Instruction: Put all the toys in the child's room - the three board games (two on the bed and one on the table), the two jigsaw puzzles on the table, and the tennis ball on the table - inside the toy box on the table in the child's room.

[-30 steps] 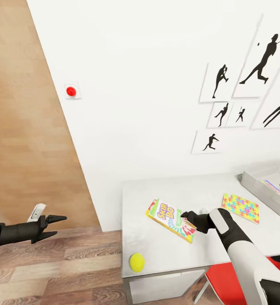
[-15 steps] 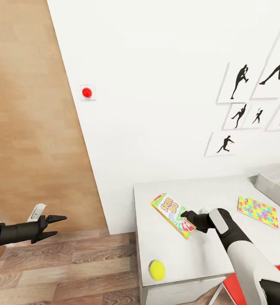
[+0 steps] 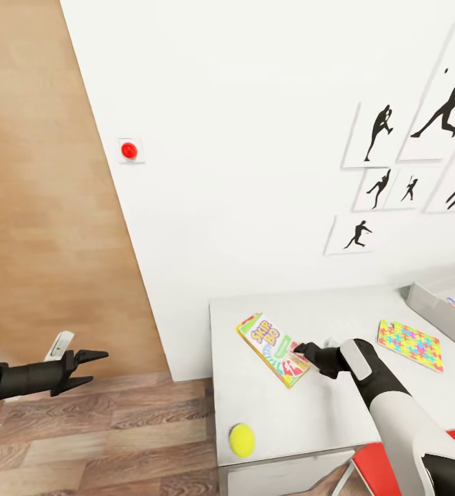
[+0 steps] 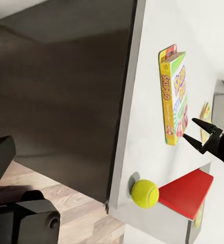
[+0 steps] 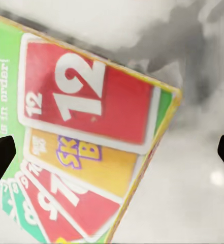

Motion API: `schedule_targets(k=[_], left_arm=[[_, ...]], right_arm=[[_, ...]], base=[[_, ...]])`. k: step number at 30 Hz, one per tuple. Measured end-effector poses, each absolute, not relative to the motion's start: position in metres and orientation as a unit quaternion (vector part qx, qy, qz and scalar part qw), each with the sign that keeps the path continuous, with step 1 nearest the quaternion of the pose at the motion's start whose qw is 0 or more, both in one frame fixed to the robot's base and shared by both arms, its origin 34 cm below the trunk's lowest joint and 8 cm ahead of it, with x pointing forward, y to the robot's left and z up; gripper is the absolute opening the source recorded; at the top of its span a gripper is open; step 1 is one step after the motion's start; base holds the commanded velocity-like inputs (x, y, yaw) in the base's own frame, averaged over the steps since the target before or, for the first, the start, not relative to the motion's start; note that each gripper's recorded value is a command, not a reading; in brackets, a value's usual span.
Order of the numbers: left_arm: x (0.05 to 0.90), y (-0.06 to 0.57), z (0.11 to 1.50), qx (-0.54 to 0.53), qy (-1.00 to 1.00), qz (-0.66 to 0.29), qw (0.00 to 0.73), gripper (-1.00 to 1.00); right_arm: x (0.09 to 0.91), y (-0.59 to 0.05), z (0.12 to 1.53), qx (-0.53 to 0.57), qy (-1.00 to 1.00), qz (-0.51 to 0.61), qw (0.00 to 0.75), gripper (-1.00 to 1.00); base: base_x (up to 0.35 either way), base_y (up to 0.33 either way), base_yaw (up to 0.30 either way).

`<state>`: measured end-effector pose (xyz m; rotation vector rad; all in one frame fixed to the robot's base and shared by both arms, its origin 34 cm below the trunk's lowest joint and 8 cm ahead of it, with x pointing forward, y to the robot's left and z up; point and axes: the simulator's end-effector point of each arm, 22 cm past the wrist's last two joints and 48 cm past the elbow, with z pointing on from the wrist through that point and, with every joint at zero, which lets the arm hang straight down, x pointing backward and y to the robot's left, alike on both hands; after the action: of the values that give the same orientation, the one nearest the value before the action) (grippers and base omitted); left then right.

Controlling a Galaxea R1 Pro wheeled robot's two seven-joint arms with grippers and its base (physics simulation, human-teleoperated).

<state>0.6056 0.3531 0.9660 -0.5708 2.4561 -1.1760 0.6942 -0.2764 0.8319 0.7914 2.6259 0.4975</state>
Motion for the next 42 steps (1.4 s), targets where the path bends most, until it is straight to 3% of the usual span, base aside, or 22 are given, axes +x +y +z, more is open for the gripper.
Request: schedule_targets(k=[11,42], left_arm=[[0.6059,0.353,0.9665,-0.202,0.868,-0.416,0.179,1.0],[0.606,0.3528,0.9665,-0.201,0.868,-0.416,0.179,1.0]], right_arm=[[0.6941,-0.2765,0.8319,0.279,0.928,0.175,0.176,1.0],[0.6942,-0.2763,0.8317,0.278,0.928,0.175,0.176,1.0]], base=[[0.068,-0.096,0.0],[0.033,0.036,0.0]])
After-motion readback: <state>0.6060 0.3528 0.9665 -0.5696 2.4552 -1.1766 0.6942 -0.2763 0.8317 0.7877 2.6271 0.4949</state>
